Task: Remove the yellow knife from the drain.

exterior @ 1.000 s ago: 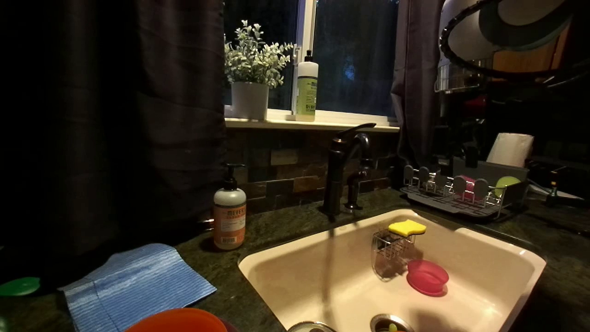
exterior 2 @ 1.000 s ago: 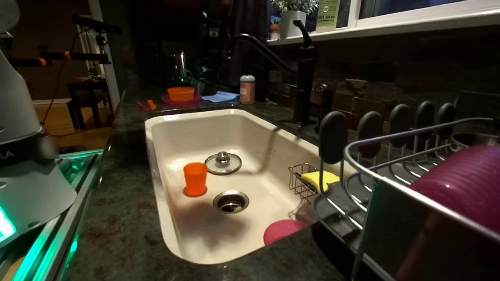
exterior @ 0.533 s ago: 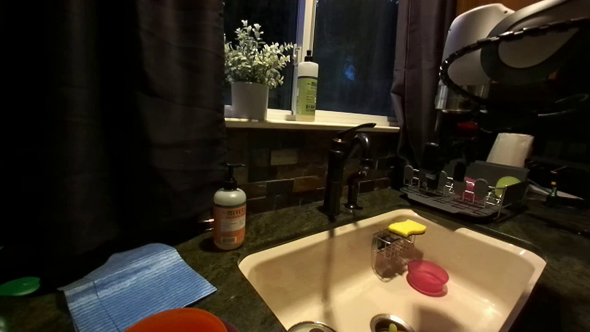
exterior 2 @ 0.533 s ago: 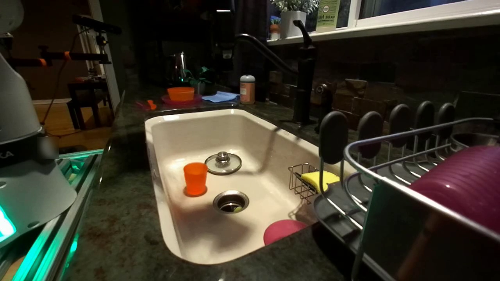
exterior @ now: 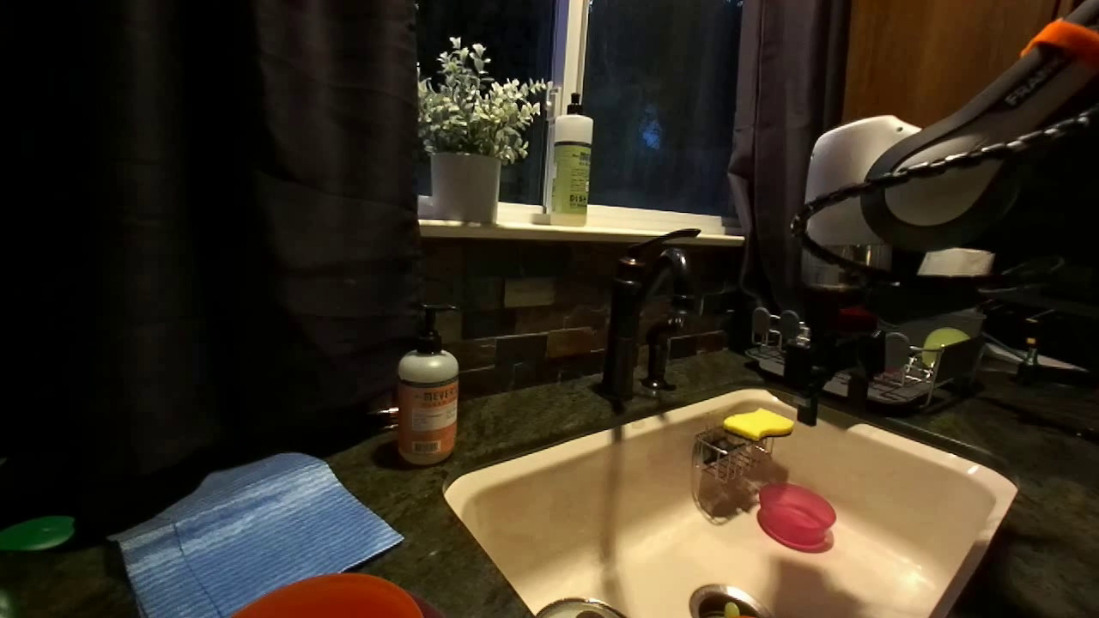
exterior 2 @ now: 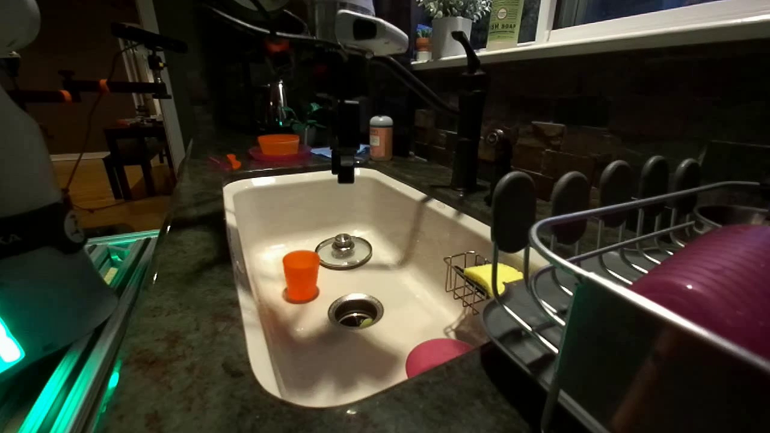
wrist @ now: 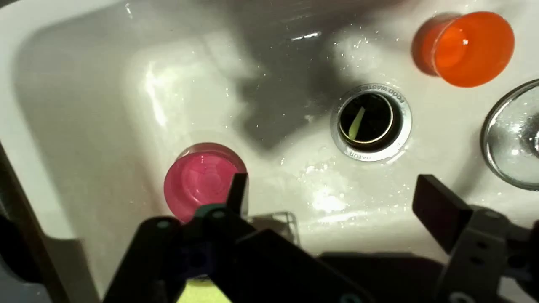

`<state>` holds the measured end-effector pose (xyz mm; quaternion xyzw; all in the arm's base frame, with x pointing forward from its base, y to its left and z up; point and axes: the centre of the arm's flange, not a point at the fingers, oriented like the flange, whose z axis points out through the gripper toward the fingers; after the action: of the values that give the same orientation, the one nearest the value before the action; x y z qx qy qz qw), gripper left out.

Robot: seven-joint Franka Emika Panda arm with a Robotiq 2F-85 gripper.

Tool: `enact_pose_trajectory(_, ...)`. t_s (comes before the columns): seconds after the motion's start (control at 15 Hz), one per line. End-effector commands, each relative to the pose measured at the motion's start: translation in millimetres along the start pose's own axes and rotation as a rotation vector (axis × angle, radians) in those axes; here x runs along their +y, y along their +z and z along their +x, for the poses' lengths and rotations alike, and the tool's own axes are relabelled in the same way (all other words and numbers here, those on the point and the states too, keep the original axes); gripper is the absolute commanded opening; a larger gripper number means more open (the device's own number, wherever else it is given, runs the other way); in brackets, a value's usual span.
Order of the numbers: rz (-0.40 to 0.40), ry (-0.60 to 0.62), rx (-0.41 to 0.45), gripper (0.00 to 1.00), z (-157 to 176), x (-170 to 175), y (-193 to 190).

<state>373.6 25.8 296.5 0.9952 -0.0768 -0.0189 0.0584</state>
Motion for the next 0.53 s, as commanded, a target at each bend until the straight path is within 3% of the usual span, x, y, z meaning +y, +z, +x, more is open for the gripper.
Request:
enact_pose_trajectory(0.0,0.035,-0.012,-0.047,1.0,2.1,1.5,63.7)
enact_pose_trajectory(0.27,0.041,0.004,-0.102,1.0,1.1,5.0,109.7)
enact_pose_trajectory(0.33,0.033,0.007,-0.079,1.0,6.1,0.9,81.2)
enact_pose_trajectory(0.47,0.034,0.013,-0.107,1.0,4.4,2.5,99.2)
